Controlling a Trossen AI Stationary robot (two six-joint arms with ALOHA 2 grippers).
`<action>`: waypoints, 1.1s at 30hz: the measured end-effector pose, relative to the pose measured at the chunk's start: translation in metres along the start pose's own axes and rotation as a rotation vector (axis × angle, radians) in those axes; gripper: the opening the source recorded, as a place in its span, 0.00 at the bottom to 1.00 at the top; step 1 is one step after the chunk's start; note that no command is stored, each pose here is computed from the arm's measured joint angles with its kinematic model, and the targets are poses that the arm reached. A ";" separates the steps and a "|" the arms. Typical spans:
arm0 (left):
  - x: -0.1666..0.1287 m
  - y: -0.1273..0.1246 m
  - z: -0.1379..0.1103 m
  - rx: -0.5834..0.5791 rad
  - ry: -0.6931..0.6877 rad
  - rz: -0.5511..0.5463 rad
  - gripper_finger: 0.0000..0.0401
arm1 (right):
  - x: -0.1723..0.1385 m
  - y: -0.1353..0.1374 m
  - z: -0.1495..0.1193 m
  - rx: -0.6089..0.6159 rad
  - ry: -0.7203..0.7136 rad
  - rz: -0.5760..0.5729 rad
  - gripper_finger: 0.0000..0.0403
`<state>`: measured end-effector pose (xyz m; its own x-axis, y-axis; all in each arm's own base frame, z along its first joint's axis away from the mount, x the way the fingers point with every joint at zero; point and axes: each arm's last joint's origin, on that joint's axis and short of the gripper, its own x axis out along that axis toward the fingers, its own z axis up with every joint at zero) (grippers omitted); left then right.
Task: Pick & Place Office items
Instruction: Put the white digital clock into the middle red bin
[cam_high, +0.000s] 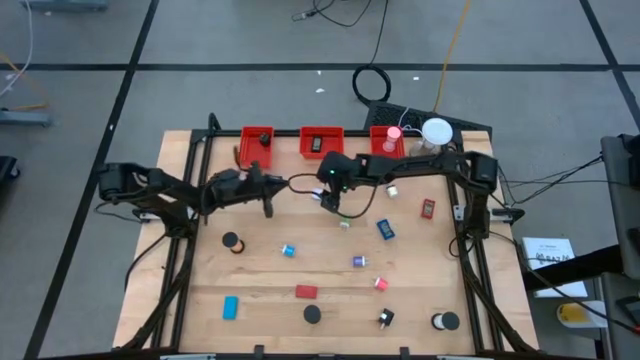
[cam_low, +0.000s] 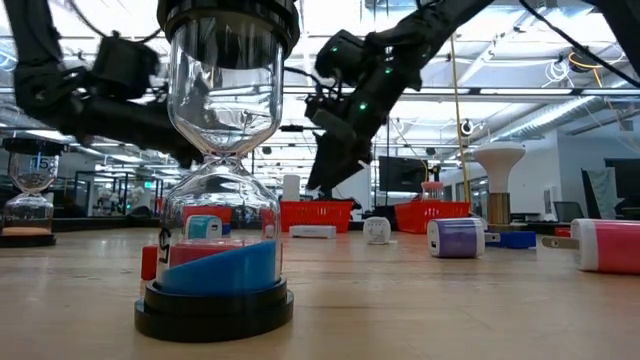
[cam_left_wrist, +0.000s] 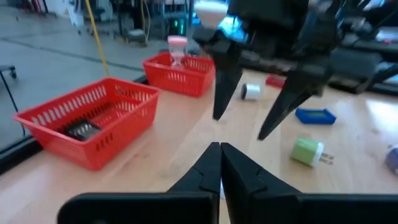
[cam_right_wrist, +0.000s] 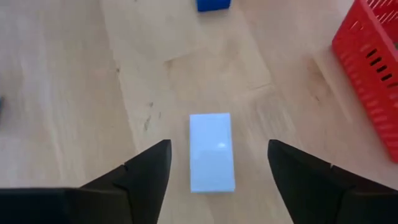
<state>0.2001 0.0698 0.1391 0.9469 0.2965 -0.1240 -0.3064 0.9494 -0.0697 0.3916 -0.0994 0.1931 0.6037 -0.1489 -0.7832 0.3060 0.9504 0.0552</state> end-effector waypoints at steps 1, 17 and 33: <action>-0.004 0.002 0.000 -0.004 -0.016 -0.002 0.03 | 0.002 -0.001 0.001 0.001 0.010 -0.002 0.66; -0.038 0.022 -0.015 -0.035 -0.051 0.084 0.02 | 0.043 -0.013 -0.011 0.035 0.124 0.048 0.69; -0.037 0.022 -0.018 -0.032 -0.016 0.103 0.04 | 0.047 -0.014 -0.014 0.024 0.148 0.041 0.38</action>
<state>0.1560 0.0778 0.1243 0.9118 0.3938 -0.1165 -0.4046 0.9101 -0.0894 0.4052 -0.1153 0.1466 0.5014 -0.0668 -0.8626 0.3017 0.9479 0.1020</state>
